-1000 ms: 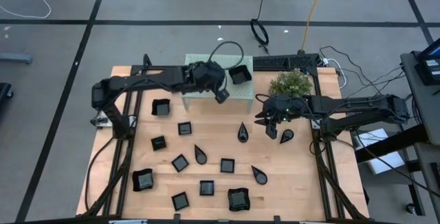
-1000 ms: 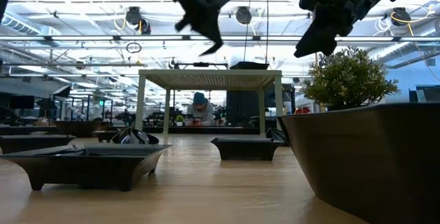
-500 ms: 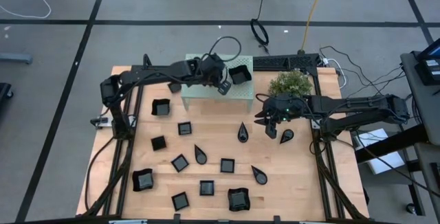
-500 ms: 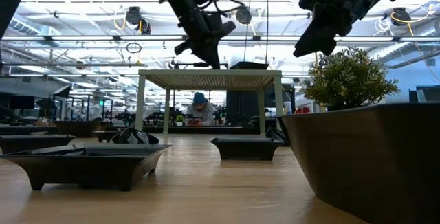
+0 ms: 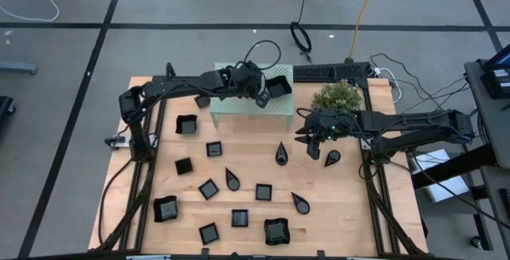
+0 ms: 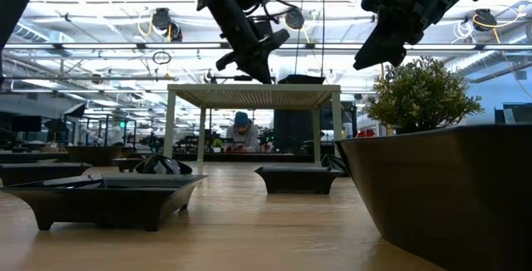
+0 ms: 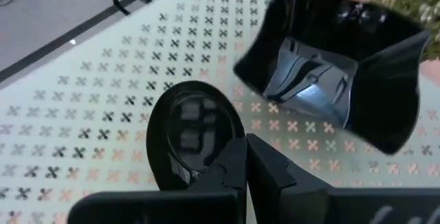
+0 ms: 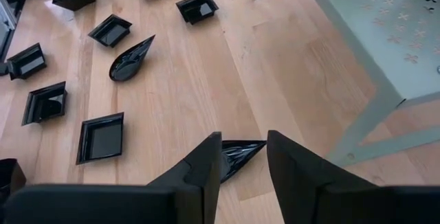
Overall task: Pick & Place Mini shaped plates
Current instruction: Put the black drop-shaped plate on the shelf, then stack the black drop-shaped plate on top of the other black drop-shaped plate on the shelf
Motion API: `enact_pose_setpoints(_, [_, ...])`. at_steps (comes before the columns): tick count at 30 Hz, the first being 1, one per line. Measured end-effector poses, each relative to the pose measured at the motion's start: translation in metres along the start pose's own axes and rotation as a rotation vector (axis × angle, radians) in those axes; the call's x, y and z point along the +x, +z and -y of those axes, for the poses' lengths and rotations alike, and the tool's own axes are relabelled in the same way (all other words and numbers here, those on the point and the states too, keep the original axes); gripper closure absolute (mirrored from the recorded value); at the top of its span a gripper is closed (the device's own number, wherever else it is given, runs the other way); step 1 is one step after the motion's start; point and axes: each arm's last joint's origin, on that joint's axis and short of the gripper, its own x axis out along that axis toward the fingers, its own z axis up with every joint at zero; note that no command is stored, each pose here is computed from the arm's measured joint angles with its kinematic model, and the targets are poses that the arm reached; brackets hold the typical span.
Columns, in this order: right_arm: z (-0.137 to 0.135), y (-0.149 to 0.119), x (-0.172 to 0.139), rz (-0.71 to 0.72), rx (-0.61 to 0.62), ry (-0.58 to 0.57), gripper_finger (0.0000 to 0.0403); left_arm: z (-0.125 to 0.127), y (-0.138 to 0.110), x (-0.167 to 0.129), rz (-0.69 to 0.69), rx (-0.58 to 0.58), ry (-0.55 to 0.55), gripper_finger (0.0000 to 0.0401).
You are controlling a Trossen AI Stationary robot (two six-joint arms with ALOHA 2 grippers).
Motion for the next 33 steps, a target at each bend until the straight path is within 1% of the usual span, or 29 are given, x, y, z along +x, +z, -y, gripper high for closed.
enact_pose_setpoints(3, [0.0,0.0,0.0,0.001,0.0,0.0,0.0298,0.002,0.001,0.002,0.02,-0.003,-0.003,0.0392])
enact_pose_setpoints(8, [0.0,0.0,0.0,0.004,0.001,0.001,0.0298,0.002,0.002,0.003,0.033,-0.006,0.002,0.0398])
enact_pose_setpoints(10, [0.0,0.0,0.0,0.004,0.007,0.001,0.0298,0.002,0.002,0.003,0.037,-0.007,0.004,0.0392])
enact_pose_setpoints(13, [0.0,0.0,0.0,0.004,0.007,0.001,0.0298,0.002,0.002,0.003,0.038,-0.005,0.003,0.0378])
enact_pose_setpoints(17, [0.0,0.0,0.0,0.004,0.007,0.001,0.0298,0.002,0.003,0.003,0.04,0.032,0.008,0.0358])
enact_pose_setpoints(23, [0.0,0.0,0.0,0.003,0.007,0.001,0.0298,0.002,0.003,0.002,0.041,0.037,0.012,0.0305])
enact_pose_setpoints(27, [0.0,0.0,0.0,0.003,0.007,0.001,0.0298,0.002,0.013,-0.012,0.075,0.088,0.003,0.0268])
enact_pose_setpoints(31, [0.0,0.0,0.0,-0.001,0.007,0.001,0.0298,0.004,0.023,-0.038,0.124,0.124,-0.025,0.0246])
enact_pose_setpoints(33, [0.0,-0.001,0.0,-0.013,0.007,-0.002,0.0298,0.006,0.024,-0.056,0.122,0.14,-0.064,0.0243])
